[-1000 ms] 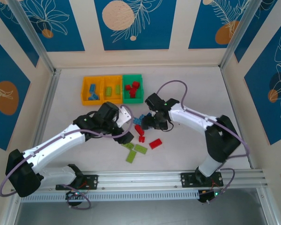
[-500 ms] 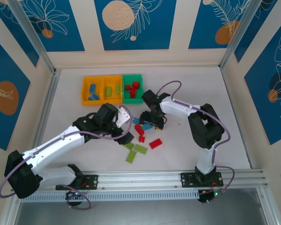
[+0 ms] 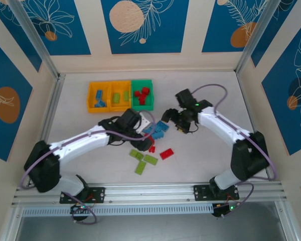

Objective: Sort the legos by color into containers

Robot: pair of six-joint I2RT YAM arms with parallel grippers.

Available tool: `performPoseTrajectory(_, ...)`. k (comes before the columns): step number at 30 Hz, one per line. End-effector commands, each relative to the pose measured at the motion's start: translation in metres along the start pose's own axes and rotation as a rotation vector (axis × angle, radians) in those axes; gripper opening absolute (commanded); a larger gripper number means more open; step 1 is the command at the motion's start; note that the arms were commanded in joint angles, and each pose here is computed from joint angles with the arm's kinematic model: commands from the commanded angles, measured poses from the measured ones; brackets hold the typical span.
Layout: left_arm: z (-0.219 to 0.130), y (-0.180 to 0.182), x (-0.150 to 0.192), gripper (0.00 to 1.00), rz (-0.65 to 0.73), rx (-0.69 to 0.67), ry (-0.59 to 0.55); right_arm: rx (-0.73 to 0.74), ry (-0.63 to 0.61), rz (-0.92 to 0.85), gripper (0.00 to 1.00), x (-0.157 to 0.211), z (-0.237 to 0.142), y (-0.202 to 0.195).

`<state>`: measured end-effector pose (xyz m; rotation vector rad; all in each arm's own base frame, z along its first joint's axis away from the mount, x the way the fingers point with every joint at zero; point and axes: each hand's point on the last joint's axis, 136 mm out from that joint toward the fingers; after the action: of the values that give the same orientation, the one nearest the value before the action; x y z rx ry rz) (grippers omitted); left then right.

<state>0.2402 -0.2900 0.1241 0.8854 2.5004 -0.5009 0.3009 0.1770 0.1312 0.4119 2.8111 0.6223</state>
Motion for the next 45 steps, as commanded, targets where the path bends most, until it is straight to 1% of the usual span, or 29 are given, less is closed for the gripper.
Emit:
performPoseTrajectory(1, 0.02, -0.017, -0.043, 0.89, 0.096, 0.026, -0.056, 0.054, -0.039, 0.142, 0.84, -0.008, -0.013, -0.043)
performPoseTrajectory(3, 0.044, -0.013, -0.043, 0.84, 0.122, 0.009, 0.001, 0.047, -0.054, 0.183, 0.84, -0.011, -0.023, -0.058)
performPoseTrajectory(5, 0.059, -0.008, -0.044, 0.8, 0.141, -0.023, 0.056, 0.038, -0.073, 0.184, 0.84, -0.01, -0.032, -0.063)
performPoseTrajectory(8, 0.078, -0.001, -0.048, 0.75, 0.185, -0.079, 0.075, 0.033, -0.102, 0.163, 0.84, -0.008, -0.043, -0.066)
performPoseTrajectory(11, 0.091, 0.004, -0.049, 0.66, 0.206, -0.104, 0.094, 0.03, -0.108, 0.168, 0.84, -0.006, -0.046, -0.068)
performPoseTrajectory(14, 0.103, 0.003, -0.04, 0.56, 0.233, -0.114, 0.131, 0.026, -0.106, 0.171, 0.84, -0.005, -0.046, -0.069)
performPoseTrajectory(20, 0.12, 0.003, -0.024, 0.46, 0.295, -0.172, 0.197, 0.006, -0.102, 0.172, 0.84, -0.005, -0.047, -0.065)
performPoseTrajectory(25, 0.123, 0.0, -0.012, 0.45, 0.307, -0.176, 0.225, -0.002, -0.102, 0.174, 0.84, -0.004, -0.046, -0.064)
performPoseTrajectory(29, 0.128, 0.004, -0.004, 0.5, 0.31, -0.194, 0.243, -0.011, -0.103, 0.171, 0.84, -0.006, -0.045, -0.061)
performPoseTrajectory(30, 0.129, 0.004, -0.004, 0.5, 0.305, -0.194, 0.241, -0.013, -0.099, 0.171, 0.84, -0.006, -0.044, -0.061)
performPoseTrajectory(32, 0.132, 0.004, -0.004, 0.46, 0.29, -0.197, 0.24, -0.023, -0.098, 0.17, 0.83, -0.008, -0.045, -0.058)
performPoseTrajectory(33, 0.133, 0.004, -0.005, 0.42, 0.286, -0.197, 0.24, -0.027, -0.097, 0.17, 0.83, -0.009, -0.045, -0.057)
performPoseTrajectory(35, 0.13, 0.001, -0.01, 0.3, 0.276, -0.189, 0.219, -0.034, -0.095, 0.167, 0.83, -0.009, -0.046, -0.054)
performPoseTrajectory(37, 0.122, -0.003, -0.017, 0.26, 0.273, -0.175, 0.183, -0.037, -0.094, 0.164, 0.83, -0.009, -0.048, -0.052)
performPoseTrajectory(39, 0.11, -0.006, -0.027, 0.24, 0.274, -0.169, 0.139, -0.039, -0.096, 0.162, 0.83, -0.009, -0.05, -0.051)
performPoseTrajectory(42, 0.083, -0.01, -0.048, 0.2, 0.253, -0.155, 0.037, -0.056, -0.098, 0.153, 0.83, -0.009, -0.053, -0.045)
performPoseTrajectory(45, 0.048, -0.001, -0.073, 0.15, 0.168, -0.156, -0.067, -0.077, -0.106, 0.138, 0.83, -0.011, -0.055, -0.038)
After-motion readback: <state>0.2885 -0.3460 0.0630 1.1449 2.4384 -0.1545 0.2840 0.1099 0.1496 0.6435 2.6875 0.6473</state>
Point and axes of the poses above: each hand's point on the last joint's axis, 136 mm out from that joint toward the fingers, its own z axis out along the fingers, its own y axis along the line the jaws close on, x = y × z, and after that the axes turned 7 degrees about -z, right-handed
